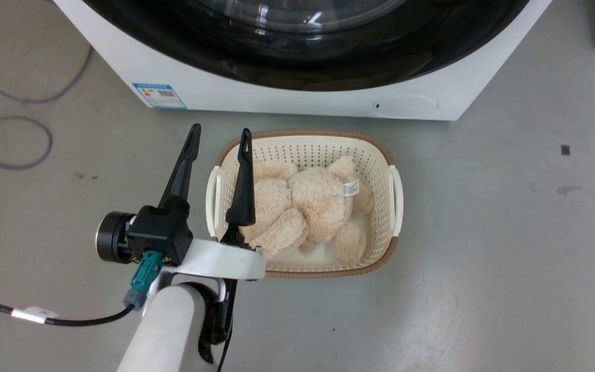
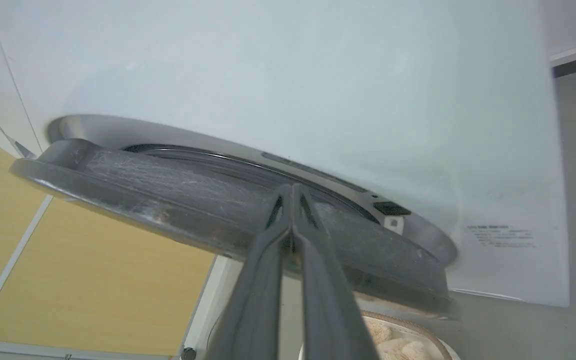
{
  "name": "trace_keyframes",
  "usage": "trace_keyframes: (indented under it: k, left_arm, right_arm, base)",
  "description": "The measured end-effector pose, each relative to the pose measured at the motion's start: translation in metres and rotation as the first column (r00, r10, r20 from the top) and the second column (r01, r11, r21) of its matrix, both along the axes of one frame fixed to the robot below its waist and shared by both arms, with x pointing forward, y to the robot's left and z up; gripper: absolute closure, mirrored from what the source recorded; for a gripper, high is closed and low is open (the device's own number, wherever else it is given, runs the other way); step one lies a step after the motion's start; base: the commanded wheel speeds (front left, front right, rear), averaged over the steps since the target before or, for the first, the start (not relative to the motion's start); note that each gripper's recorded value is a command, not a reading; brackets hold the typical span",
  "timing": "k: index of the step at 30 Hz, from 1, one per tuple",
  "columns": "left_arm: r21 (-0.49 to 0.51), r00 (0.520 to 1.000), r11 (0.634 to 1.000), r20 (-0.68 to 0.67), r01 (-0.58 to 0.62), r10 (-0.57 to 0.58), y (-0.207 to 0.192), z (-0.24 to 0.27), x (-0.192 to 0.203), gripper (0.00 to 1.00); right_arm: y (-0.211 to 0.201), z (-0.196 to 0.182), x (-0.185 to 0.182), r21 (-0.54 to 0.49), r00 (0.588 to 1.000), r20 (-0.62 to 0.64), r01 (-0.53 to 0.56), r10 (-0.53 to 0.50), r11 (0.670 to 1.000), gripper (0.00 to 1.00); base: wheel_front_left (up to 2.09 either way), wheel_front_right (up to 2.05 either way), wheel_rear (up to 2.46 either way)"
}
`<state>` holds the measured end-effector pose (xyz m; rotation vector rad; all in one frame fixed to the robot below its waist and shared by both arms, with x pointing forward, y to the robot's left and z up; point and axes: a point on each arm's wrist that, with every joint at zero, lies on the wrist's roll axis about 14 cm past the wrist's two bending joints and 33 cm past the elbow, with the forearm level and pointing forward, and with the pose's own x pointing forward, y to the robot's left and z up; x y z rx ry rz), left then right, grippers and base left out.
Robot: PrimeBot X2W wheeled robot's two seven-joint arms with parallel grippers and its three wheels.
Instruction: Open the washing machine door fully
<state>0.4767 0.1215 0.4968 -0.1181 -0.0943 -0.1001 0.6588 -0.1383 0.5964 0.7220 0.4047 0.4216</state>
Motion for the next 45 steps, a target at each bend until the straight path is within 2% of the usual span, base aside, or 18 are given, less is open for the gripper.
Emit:
trace_keyframes:
  k: [6,12,22,35,45]
  left_arm:
    - [-0.01,1.0,1.0,-0.003,0.002,-0.003,-0.002,-0.005,0.006,0.0]
    - [-0.016,1.0,1.0,-0.004,0.0,0.0,-0.003,-0.01,0.009,0.0]
    - [-0.015,1.0,1.0,0.009,0.0,0.0,-0.004,-0.005,0.009,0.0]
    - [-0.012,0.999,1.0,0.04,0.0,0.001,-0.004,0.011,0.003,0.0]
    - [0.002,0.999,1.0,0.042,-0.004,0.004,0.001,0.021,-0.02,0.0]
  right_arm:
    - [0.009,-0.01,0.01,-0.031,0.997,-0.06,-0.05,0.048,0.998,1.0]
    - [0.014,-0.02,0.014,-0.019,0.988,-0.129,-0.085,0.082,0.996,1.0]
    - [0.027,-0.022,0.001,-0.034,0.969,-0.177,-0.181,0.173,0.983,1.0]
    - [0.045,-0.035,-0.039,0.004,0.925,-0.249,-0.295,0.287,0.955,1.0]
    - [0.063,-0.038,-0.093,0.086,0.874,-0.286,-0.385,0.393,0.919,1.0]
  base:
    - [0.0,0.0,0.0]
    - [0.0,0.0,0.0]
    - [0.0,0.0,0.0]
    - [0.0,0.0,0.0]
    - [0.0,0.0,0.0]
